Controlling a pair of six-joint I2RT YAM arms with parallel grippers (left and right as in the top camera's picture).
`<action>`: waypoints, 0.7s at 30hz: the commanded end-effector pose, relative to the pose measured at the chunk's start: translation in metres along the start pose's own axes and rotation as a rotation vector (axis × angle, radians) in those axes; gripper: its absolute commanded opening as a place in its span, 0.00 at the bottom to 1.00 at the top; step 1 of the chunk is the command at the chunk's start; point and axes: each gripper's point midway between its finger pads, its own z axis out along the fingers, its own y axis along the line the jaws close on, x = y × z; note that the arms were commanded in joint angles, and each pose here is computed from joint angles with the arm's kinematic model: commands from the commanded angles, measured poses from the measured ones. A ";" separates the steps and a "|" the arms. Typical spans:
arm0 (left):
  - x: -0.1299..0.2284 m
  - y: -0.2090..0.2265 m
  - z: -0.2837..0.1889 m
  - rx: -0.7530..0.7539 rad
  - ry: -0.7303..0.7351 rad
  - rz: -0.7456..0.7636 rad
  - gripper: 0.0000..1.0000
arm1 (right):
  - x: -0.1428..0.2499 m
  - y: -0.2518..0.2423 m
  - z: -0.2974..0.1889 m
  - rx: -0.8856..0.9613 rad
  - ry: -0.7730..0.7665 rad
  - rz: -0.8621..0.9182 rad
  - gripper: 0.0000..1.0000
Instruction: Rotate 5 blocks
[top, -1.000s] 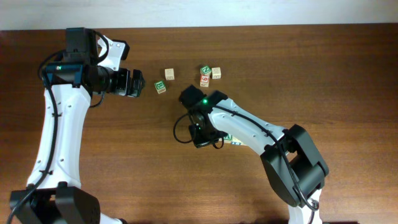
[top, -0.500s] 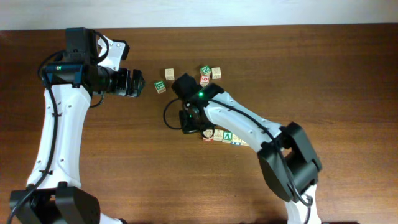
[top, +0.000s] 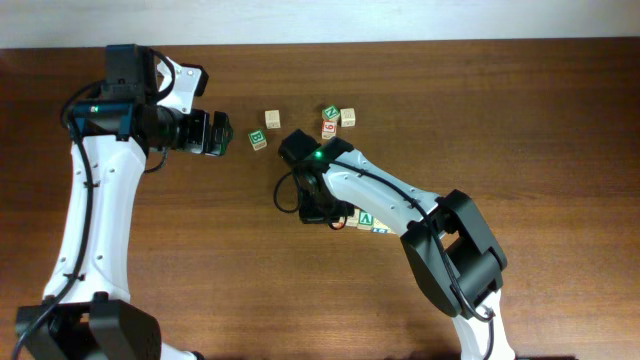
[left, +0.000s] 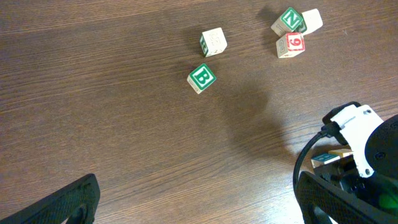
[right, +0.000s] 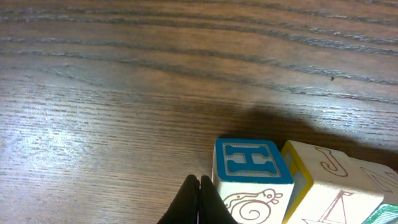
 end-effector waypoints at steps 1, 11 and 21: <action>-0.005 0.001 -0.002 -0.005 -0.012 0.003 0.99 | 0.001 -0.005 0.004 0.034 -0.007 0.023 0.04; -0.005 0.001 -0.002 -0.005 -0.012 0.003 0.99 | -0.002 -0.017 0.003 0.037 0.014 0.110 0.04; -0.005 0.001 -0.002 -0.005 -0.012 0.003 0.99 | -0.009 -0.002 -0.018 -0.051 0.024 0.035 0.04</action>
